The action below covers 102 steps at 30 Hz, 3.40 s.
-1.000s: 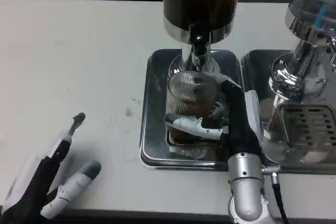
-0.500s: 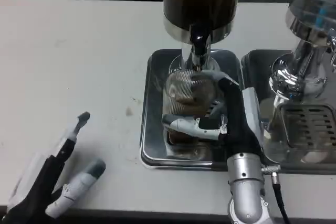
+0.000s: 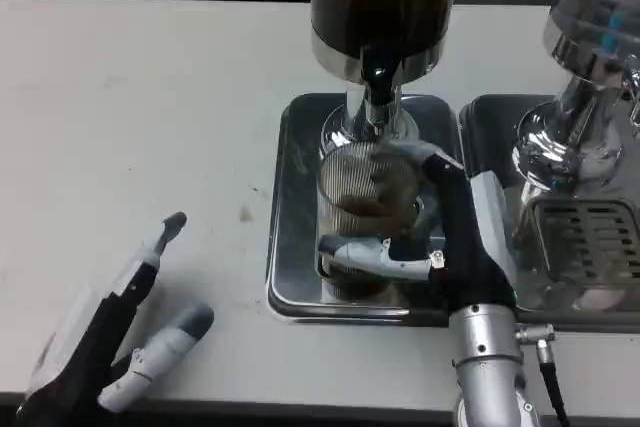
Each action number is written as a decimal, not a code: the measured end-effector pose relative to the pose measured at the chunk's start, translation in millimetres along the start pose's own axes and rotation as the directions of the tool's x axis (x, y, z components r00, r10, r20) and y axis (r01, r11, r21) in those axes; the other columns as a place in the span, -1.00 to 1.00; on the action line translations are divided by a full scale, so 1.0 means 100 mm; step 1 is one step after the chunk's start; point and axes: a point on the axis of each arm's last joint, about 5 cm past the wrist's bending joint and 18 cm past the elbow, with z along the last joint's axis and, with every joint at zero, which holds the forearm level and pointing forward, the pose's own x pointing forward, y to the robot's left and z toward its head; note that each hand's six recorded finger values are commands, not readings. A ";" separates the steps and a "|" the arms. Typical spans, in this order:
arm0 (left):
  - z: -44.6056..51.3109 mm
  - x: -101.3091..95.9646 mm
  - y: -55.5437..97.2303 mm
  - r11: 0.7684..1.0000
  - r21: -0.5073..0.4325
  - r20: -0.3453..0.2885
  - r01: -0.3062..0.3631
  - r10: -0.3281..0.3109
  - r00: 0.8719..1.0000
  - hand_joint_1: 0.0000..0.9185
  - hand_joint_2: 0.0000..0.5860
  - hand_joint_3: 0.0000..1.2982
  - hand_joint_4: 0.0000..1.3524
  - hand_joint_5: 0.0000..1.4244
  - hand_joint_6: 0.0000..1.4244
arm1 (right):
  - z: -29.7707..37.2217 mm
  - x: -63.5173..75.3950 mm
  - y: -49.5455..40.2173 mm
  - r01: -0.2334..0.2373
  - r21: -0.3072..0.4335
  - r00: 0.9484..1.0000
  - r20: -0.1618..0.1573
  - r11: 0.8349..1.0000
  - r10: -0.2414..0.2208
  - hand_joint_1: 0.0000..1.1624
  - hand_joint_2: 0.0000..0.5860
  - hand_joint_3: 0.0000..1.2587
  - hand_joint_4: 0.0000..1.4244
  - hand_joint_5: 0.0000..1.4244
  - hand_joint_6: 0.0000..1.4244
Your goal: Grasp the cup under the faucet to collect the drink, then remove the cup.
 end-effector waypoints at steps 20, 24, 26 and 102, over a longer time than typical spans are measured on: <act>0.140 0.11 0.08 0.975 0.202 0.084 0.093 -0.112 0.990 -1.00 -0.57 -1.00 -1.00 -1.00 -1.00 | 0.082 -0.18 -0.234 -0.003 -0.019 0.999 0.046 1.000 0.004 0.89 -0.77 0.30 0.20 0.37 0.86; 0.264 0.13 0.18 0.937 0.334 0.108 0.097 -0.140 0.984 -1.00 -0.56 -1.00 -1.00 -1.00 -1.00 | 0.101 -0.23 -0.317 -0.006 -0.028 0.998 0.060 1.000 0.008 0.89 -0.77 0.30 0.20 0.37 0.87; 0.286 0.10 0.19 0.925 0.365 0.097 0.103 -0.148 0.984 -1.00 -0.56 -1.00 -1.00 -1.00 -1.00 | 0.102 -0.25 -0.335 -0.008 -0.030 0.998 0.060 1.000 0.010 0.88 -0.77 0.32 0.21 0.37 0.87; 0.704 -0.54 0.03 0.802 0.598 0.060 0.010 -0.057 0.997 -1.00 -0.60 -1.00 -1.00 -1.00 -1.00 | 0.467 -0.83 -0.895 -0.156 -0.004 0.984 0.091 0.988 0.155 0.83 -0.75 0.34 0.22 0.39 0.87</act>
